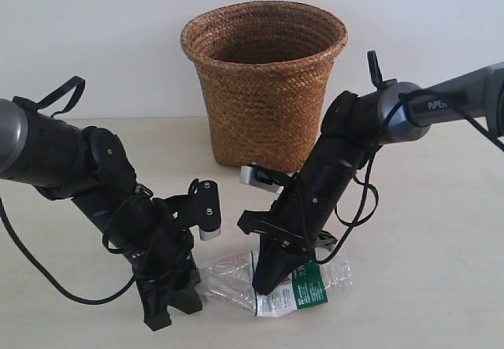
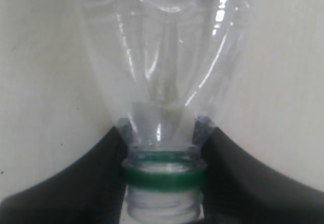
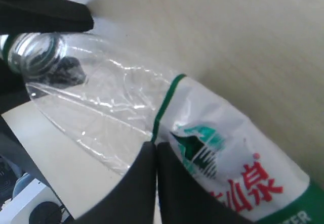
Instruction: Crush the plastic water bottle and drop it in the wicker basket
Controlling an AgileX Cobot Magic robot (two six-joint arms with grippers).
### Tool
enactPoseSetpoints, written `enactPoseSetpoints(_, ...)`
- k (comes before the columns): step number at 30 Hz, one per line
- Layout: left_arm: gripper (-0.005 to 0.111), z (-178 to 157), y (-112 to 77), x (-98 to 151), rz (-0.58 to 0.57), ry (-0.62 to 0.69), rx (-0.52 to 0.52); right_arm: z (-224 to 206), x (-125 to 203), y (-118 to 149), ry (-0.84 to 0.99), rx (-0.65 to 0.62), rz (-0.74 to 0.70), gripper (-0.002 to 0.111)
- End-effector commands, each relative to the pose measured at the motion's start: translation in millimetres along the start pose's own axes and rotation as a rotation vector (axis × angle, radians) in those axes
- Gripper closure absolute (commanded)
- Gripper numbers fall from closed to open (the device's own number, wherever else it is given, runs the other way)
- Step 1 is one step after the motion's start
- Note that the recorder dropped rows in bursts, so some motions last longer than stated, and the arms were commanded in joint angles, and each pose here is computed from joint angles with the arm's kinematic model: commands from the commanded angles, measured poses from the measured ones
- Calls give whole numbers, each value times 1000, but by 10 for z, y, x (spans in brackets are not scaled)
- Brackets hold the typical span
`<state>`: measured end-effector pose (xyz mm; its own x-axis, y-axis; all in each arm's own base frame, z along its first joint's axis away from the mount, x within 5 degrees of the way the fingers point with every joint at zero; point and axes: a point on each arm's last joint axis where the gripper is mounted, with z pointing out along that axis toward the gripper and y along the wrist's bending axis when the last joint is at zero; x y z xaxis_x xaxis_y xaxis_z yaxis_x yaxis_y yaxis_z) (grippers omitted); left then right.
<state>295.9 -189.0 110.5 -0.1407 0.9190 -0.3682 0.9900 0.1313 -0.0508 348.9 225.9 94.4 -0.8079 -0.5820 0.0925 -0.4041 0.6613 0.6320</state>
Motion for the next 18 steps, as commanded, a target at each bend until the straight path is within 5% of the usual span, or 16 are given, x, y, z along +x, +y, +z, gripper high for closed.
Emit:
enactPoseSetpoints(1, 103, 59, -28, -12, -67, -20, 22, 284, -23, -402, 15, 221, 5, 108)
enactPoseSetpoints(18, 103, 58, -53, -4, -74, -10, 51, -699, 167, 520, -150, 159, -102, 108)
